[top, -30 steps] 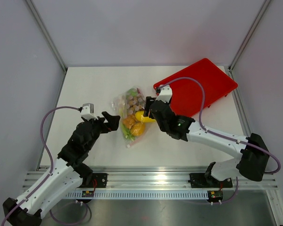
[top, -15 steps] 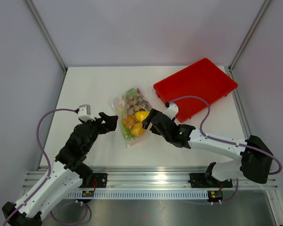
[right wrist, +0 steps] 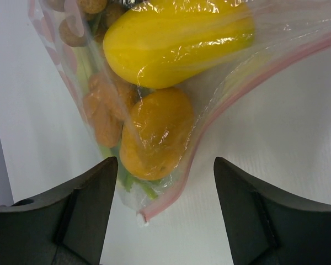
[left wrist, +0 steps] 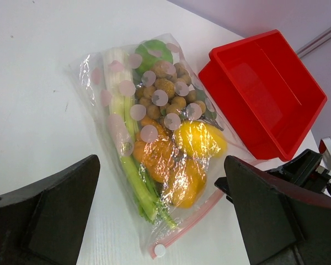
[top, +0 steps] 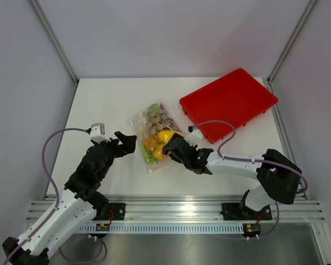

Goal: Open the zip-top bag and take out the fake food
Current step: Pick up the zipper food storage bag at the center of the board.

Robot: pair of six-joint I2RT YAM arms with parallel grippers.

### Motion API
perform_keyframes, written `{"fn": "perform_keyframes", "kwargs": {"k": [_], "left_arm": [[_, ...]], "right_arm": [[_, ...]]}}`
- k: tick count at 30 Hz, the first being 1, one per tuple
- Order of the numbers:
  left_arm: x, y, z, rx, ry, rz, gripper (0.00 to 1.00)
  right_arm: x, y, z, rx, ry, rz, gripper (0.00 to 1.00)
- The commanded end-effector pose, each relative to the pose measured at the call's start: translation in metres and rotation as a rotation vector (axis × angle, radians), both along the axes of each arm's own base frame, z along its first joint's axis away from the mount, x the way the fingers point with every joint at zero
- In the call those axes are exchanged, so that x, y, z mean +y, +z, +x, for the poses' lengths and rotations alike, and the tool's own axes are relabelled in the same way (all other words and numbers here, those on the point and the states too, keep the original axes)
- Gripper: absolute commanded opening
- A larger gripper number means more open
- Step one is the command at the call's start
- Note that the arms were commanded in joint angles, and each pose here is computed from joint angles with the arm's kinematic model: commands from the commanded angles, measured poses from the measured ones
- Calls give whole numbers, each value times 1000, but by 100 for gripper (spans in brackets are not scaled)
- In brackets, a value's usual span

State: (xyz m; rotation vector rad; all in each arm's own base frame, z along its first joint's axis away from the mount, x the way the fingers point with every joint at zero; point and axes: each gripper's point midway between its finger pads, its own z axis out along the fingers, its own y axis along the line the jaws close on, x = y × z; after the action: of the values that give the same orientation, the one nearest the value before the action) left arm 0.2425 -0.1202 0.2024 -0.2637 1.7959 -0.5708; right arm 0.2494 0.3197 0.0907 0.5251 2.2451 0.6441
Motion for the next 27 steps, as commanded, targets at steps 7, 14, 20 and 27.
{"fn": "perform_keyframes", "kwargs": {"k": [7, 14, 20, 27], "left_arm": [[2, 16, 2, -51, 19, -29, 99], [2, 17, 2, -52, 15, -29, 99], [1, 16, 2, -51, 11, -29, 99], [1, 16, 2, -50, 9, -27, 99]], "right_arm": [[4, -1, 20, -57, -120, 50, 69], [-3, -12, 25, -76, -172, 55, 65], [-2, -18, 28, -84, -181, 44, 61], [1, -24, 33, -86, -197, 60, 44]]}}
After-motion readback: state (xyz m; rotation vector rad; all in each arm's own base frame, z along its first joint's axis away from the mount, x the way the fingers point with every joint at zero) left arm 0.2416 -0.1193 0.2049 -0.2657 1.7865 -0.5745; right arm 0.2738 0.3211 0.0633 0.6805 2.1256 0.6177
